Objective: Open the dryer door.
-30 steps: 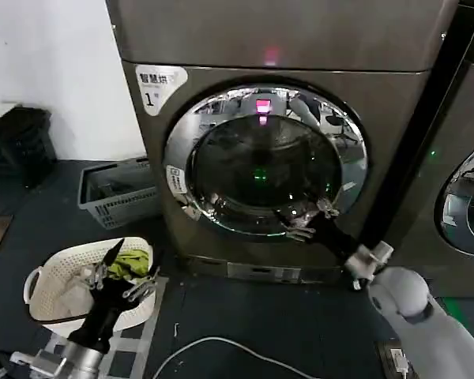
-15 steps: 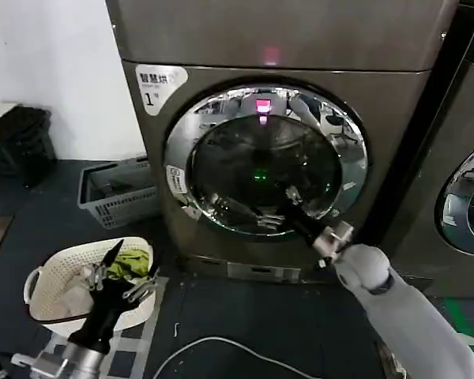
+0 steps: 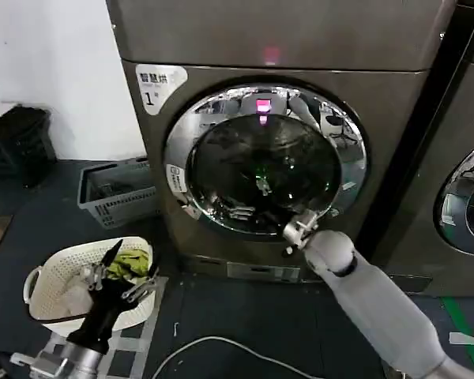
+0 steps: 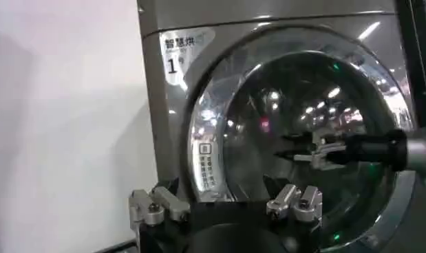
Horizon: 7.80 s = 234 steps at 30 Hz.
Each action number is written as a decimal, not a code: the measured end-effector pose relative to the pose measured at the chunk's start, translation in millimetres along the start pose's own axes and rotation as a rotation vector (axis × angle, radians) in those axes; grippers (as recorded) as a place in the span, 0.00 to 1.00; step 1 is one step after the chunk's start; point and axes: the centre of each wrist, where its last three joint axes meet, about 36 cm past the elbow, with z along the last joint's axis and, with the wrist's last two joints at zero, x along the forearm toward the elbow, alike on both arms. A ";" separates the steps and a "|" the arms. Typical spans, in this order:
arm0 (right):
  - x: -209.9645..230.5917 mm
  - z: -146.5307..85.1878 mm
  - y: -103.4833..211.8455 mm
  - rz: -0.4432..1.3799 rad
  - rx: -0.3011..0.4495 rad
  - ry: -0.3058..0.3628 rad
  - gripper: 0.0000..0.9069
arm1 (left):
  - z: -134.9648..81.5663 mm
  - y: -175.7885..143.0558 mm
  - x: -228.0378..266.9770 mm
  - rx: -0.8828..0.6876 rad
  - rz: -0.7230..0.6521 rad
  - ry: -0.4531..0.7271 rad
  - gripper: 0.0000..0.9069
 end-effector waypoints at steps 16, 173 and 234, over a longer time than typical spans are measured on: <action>-34.2 3.2 8.2 -0.027 -0.014 0.001 1.00 | -0.9 0.7 1.0 0.001 -0.006 -0.003 1.00; 676.5 -132.2 120.9 1.589 0.650 0.410 1.00 | 10.8 -12.9 -186.3 0.000 0.647 -0.156 1.00; 859.9 -255.4 253.5 2.452 0.859 1.106 1.00 | -9.9 -307.5 -293.5 0.055 1.174 -0.242 1.00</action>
